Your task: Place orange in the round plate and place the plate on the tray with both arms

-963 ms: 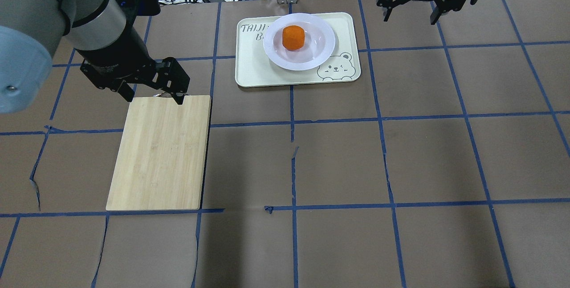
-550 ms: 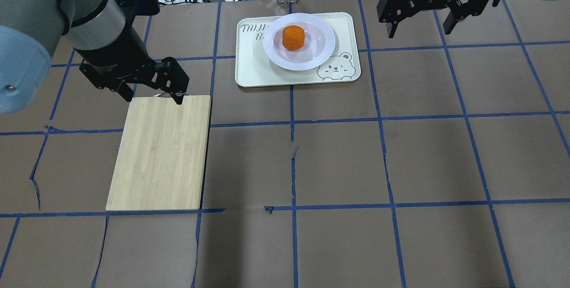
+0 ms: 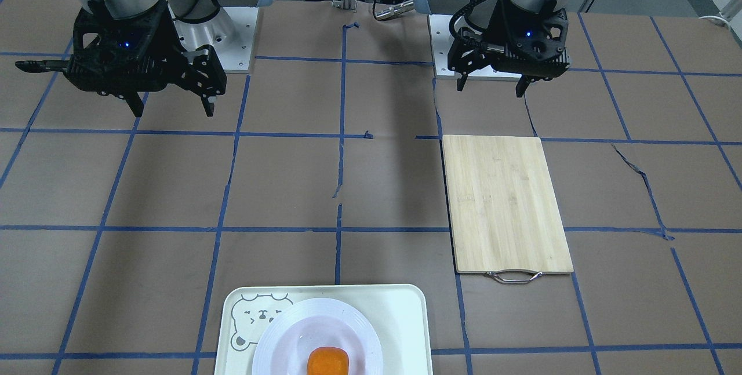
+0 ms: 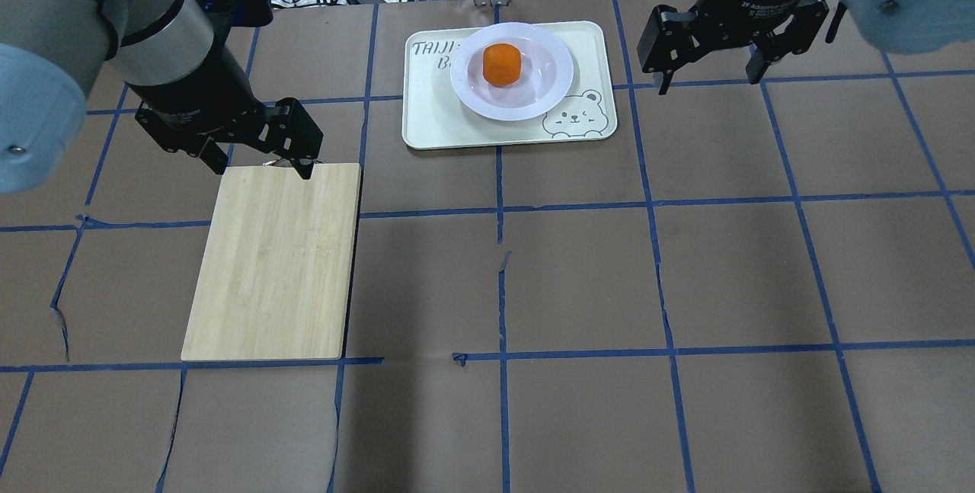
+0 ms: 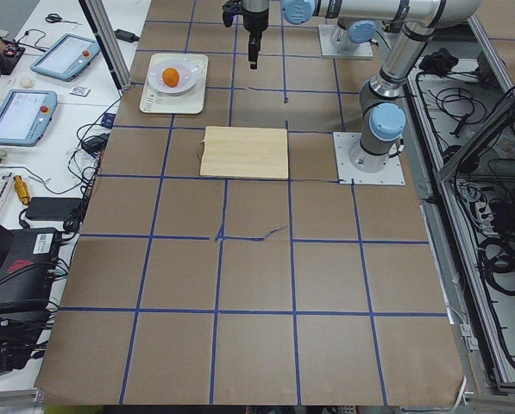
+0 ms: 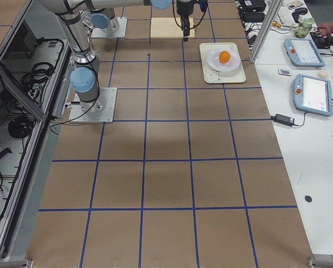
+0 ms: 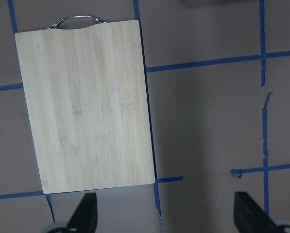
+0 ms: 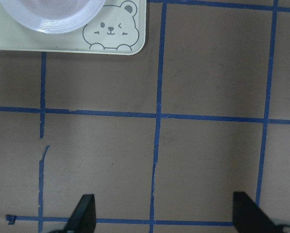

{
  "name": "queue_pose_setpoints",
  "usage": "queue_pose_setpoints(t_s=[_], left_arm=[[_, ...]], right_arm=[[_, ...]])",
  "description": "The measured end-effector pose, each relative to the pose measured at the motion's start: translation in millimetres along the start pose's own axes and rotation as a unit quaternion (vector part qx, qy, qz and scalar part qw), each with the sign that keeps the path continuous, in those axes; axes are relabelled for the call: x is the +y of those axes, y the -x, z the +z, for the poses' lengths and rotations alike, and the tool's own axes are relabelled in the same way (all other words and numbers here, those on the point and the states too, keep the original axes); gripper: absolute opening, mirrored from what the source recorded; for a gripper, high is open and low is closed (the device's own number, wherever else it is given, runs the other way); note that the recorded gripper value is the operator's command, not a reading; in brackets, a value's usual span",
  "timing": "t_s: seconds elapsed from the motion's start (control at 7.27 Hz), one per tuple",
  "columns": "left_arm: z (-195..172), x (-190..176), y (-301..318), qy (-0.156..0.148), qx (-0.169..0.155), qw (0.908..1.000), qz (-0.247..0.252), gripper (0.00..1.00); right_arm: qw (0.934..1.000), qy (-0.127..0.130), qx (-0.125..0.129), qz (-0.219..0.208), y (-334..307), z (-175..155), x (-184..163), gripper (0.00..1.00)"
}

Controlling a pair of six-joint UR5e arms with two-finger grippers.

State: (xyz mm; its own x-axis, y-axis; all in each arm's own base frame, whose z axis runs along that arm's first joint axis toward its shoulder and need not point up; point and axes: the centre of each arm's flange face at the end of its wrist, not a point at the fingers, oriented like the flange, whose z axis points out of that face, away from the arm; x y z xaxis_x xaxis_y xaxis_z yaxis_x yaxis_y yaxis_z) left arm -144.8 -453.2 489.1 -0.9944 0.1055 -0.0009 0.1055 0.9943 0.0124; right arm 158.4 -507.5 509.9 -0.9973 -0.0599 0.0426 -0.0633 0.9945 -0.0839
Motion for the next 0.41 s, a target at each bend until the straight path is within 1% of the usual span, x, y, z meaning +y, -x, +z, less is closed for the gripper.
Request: queue_pose_setpoints(t_s=[0.41], left_arm=[[0.2,-0.1,0.3,0.000,0.000,1.0000,-0.001,1.00]], right_arm=[[0.9998,-0.020,0.001,0.005,-2.7,0.3,-4.0,1.00]])
